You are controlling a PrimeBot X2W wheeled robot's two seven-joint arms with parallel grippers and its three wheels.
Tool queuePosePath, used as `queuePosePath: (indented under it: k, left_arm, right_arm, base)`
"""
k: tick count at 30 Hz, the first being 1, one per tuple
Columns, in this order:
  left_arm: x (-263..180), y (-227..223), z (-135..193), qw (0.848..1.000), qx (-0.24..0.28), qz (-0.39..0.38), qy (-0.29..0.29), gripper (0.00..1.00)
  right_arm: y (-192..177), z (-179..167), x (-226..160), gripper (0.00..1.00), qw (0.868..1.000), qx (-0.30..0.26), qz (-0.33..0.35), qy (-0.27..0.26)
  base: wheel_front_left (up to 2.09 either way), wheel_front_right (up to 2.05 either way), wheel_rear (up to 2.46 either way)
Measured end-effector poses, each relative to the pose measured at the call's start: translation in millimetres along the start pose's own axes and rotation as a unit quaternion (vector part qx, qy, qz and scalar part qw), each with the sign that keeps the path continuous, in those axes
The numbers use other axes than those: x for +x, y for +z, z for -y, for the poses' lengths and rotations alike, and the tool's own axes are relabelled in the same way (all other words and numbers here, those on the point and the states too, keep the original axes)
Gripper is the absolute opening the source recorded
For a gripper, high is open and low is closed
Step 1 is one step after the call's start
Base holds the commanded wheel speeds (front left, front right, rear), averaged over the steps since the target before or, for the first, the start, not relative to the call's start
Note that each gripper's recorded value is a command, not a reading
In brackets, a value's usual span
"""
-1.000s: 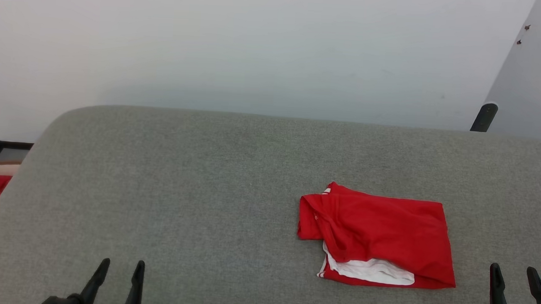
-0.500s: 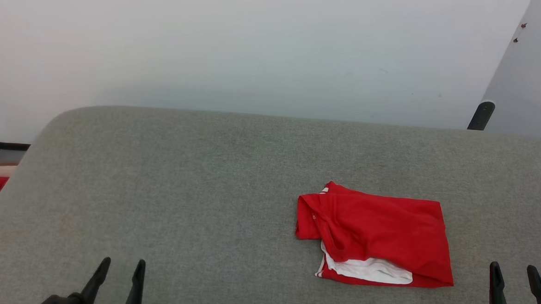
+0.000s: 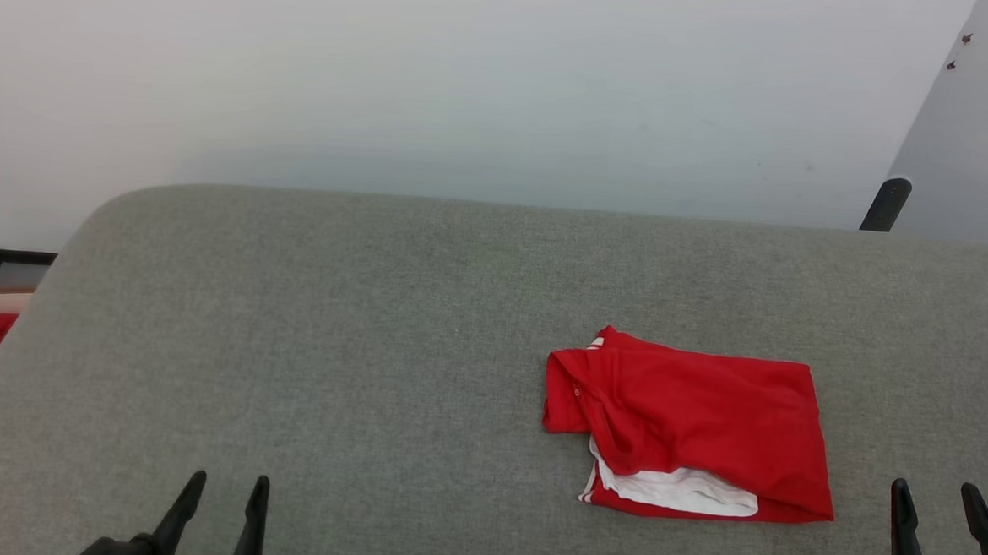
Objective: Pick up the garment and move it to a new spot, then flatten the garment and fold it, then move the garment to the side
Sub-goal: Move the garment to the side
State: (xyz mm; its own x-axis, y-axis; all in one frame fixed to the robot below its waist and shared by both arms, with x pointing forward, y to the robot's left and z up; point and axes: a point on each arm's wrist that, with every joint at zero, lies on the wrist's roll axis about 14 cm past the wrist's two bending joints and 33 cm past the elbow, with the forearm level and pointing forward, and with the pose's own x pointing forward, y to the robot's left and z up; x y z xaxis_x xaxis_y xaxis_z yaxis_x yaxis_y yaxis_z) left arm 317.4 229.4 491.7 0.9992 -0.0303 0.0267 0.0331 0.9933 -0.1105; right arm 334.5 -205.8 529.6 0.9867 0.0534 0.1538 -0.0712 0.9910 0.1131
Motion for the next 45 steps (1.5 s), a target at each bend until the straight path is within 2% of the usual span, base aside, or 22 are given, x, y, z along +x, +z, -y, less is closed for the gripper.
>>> queuePosePath:
  k: [4,8,10,17,18,20,24,28,30,35,40,41,42,43,44,45]
  left_arm:
    - [0.4,-0.2,0.3,1.0,-0.001,0.0,0.0,1.0]
    - [1.0,0.6,-0.2,1.0,-0.002,0.001,0.002,1.0]
    - [4.3,2.5,0.4,1.0,-0.004,0.004,0.002,1.0]
    - [20.5,-0.3,13.6,1.0,-0.015,0.002,-0.012,1.0]
    - [20.5,-0.3,13.6,1.0,-0.015,0.002,-0.012,1.0]
    - [32.3,-0.6,18.1,1.0,-0.018,0.002,-0.017,1.0]
    - [45.0,-5.1,19.3,1.0,-0.02,-0.004,-0.018,1.0]
    - [56.4,-10.2,17.3,1.0,-0.021,-0.01,-0.015,1.0]
    - [62.9,-12.0,16.2,1.0,-0.021,-0.012,-0.014,1.0]
    - [77.0,-20.3,17.2,0.999,-0.022,-0.021,-0.016,1.0]
    - [82.9,-27.8,15.7,0.999,-0.024,-0.031,-0.014,1.0]
    - [81.9,-32.4,11.7,0.999,-0.024,-0.038,-0.008,1.0]
    - [81.9,-32.4,11.7,0.999,-0.024,-0.038,-0.008,1.0]
    - [81.5,-34.2,10.0,0.999,-0.024,-0.041,-0.005,1.0]
    - [81.3,-35.6,8.3,0.999,-0.023,-0.043,-0.003,1.0]
    - [81.4,-36.8,6.9,0.999,-0.023,-0.045,-0.001,1.0]
  right_arm:
    - [-1.3,-0.7,0.3,1.0,1.0,0.0,-0.002,0.001]
    - [-7.8,-1.9,2.2,1.0,0.999,0.038,-0.015,-0.008]
    - [-2.6,-5.6,21.0,1.0,0.999,0.043,-0.028,0.007]
    - [4.5,8.1,87.6,1.0,0.992,-0.027,-0.124,0.03]
    - [4.5,8.1,87.6,1.0,0.992,-0.027,-0.124,0.03]
    - [-20.0,16.0,105.4,1.0,0.973,-0.044,-0.223,0.031]
    - [-69.3,15.0,105.2,1.0,0.925,-0.012,-0.378,0.039]
    - [-105.3,10.7,96.3,1.0,0.868,-0.002,-0.494,0.054]
    - [-117.1,7.0,96.1,1.0,0.849,0.0,-0.525,0.062]
    - [-148.2,2.6,97.9,1.0,0.82,0.014,-0.569,0.063]
    - [-165.6,2.2,105.7,1.0,0.817,0.027,-0.573,0.057]
    - [-170.9,-1.6,110.7,1.0,0.822,0.031,-0.565,0.06]
    - [-170.9,-1.6,110.7,0.68,0.822,0.031,-0.565,0.06]
    - [-172.9,-2.9,112.7,0.2,0.825,0.034,-0.56,0.061]
    - [-174.3,-4.7,114.6,0.0,0.829,0.036,-0.555,0.063]
    - [-174.8,-5.9,116.2,0.0,0.833,0.037,-0.549,0.064]
  base:
    - [0.0,0.0,0.0]
    - [0.0,0.0,0.0]
    - [0.0,0.0,0.0]
    - [0.0,0.0,0.0]
    - [0.0,0.0,0.0]
    - [0.0,0.0,0.0]
    - [0.0,0.0,0.0]
    - [0.0,0.0,0.0]
    - [0.0,0.0,0.0]
    - [0.0,0.0,0.0]
    - [0.0,0.0,0.0]
    - [0.0,0.0,0.0]
    - [0.0,0.0,0.0]
    - [0.0,0.0,0.0]
    - [0.0,0.0,0.0]
    - [0.0,0.0,0.0]
